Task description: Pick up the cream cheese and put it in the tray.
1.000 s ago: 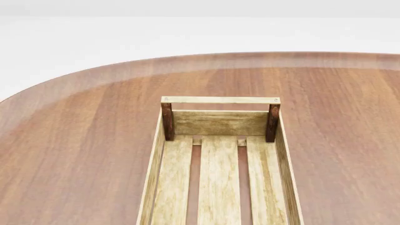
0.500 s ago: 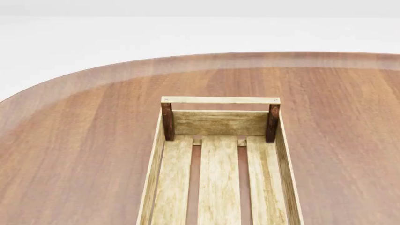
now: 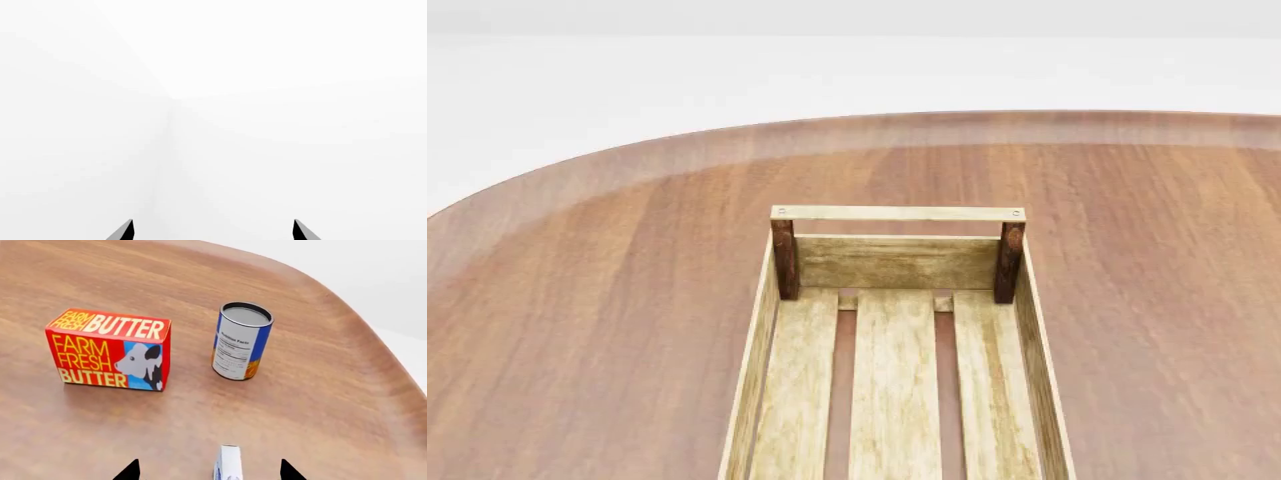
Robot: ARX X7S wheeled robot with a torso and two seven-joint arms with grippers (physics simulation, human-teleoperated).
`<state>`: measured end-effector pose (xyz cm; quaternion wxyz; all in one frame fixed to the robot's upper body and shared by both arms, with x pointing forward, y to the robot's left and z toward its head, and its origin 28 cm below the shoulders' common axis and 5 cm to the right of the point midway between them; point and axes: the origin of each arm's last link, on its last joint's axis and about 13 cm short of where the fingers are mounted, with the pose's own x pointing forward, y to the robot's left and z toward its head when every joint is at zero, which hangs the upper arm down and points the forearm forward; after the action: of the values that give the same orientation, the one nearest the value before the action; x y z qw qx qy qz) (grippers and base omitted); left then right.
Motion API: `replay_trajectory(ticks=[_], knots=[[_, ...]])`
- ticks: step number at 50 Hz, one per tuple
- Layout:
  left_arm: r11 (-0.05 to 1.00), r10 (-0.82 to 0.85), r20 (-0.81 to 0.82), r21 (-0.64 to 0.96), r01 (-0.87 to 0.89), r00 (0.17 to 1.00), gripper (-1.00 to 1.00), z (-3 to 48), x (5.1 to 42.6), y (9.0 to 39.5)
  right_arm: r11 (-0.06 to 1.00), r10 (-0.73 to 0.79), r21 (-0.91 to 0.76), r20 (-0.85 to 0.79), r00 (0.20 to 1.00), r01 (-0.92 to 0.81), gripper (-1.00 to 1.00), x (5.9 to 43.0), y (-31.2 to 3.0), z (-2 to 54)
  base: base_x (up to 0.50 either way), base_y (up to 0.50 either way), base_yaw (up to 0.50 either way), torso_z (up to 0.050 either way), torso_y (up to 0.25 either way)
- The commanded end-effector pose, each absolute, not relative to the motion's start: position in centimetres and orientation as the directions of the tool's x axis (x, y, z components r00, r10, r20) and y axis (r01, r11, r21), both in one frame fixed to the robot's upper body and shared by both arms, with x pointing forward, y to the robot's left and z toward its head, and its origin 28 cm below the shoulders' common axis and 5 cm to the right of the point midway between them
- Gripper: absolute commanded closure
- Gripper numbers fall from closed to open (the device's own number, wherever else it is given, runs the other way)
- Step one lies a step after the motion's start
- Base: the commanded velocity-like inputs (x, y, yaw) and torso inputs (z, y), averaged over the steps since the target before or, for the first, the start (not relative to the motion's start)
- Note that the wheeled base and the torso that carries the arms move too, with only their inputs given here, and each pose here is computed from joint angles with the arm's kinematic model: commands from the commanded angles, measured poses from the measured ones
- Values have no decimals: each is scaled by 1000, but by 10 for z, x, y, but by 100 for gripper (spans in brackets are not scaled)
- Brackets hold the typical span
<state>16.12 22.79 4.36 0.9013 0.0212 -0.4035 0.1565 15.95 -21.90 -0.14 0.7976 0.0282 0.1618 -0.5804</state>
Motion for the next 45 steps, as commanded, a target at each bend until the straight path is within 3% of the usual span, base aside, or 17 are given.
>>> replay_trajectory(ticks=[1,45], knots=[[949,268,734,-91,-301,624,-100,44,161,228,327,-913,-149,-306,271,933,-100,156,-222,-3,0,0,0,0,0],[948,268,734,-88,-304,624,-100,43,161,228,328,-892,-178,-383,241,928,-100,147,-237,-15,0,0,0,0,0]])
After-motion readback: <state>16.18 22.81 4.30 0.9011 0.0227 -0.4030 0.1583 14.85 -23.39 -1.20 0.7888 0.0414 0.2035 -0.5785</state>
